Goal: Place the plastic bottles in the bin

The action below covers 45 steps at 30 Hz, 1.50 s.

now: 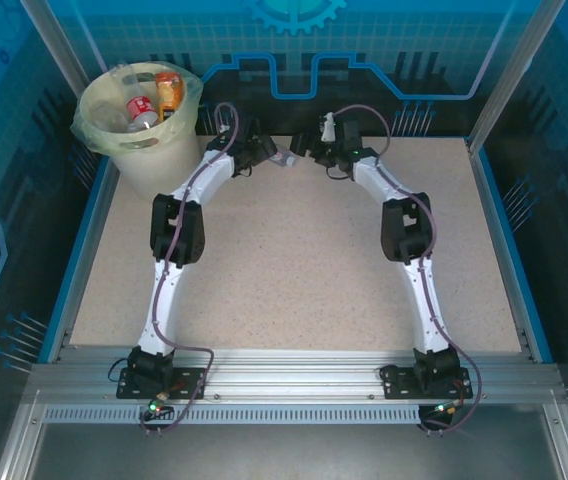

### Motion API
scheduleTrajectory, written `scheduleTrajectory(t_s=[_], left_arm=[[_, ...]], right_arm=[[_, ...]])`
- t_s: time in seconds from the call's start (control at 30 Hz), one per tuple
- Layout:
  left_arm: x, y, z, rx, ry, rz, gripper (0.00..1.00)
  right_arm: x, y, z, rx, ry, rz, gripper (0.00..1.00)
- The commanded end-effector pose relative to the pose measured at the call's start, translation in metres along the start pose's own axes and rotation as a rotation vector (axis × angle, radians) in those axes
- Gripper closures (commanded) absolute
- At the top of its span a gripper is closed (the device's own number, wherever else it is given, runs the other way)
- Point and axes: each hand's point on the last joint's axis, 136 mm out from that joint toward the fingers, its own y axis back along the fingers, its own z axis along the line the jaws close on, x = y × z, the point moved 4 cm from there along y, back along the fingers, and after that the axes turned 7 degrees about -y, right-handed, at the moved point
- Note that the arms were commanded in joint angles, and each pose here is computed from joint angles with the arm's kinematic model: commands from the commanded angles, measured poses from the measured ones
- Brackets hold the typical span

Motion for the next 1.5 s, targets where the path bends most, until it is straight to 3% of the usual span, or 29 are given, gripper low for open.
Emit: scheduleTrajectory(t_s=[0.0, 0.07, 0.2, 0.37, 0.77, 1.1, 1.27, 1.47], left_arm=[[0.001, -0.004, 0.004, -0.03, 0.021, -0.001, 0.01], [-0.003, -0.004, 0.001, -0.011, 0.022, -0.016, 0.01], [-0.007, -0.006, 0.0, 0.013, 0.025, -0.026, 0.01], [-0.013, -0.009, 0.003, 0.024, 0.02, -0.036, 0.01], [-0.012, -0.019, 0.014, 0.036, 0.046, -0.011, 0.01], [-0.029, -0.017, 0.023, 0.056, 0.059, -0.039, 0.01], [-0.035, -0.015, 0.017, 0.116, -0.007, -0.051, 0.01], [-0.017, -0.02, 0.043, -0.028, -0.056, 0.01, 0.01]], right_arm=[[0.012, -0.022, -0.011, 0.077, -0.214, 0.016, 0.22], [0.015, -0.033, -0.018, 0.086, -0.273, -0.001, 0.36], [0.021, -0.051, -0.033, 0.117, -0.309, -0.05, 0.47], [0.034, -0.072, -0.029, 0.011, -0.306, -0.012, 0.49], [0.059, -0.089, -0.035, 0.021, -0.276, 0.012, 0.5], [0.075, -0.085, 0.02, -0.086, 0.009, 0.088, 0.65], [0.089, -0.076, 0.051, -0.107, 0.155, 0.128, 0.7], [0.115, -0.063, 0.087, -0.146, 0.243, 0.2, 0.72]])
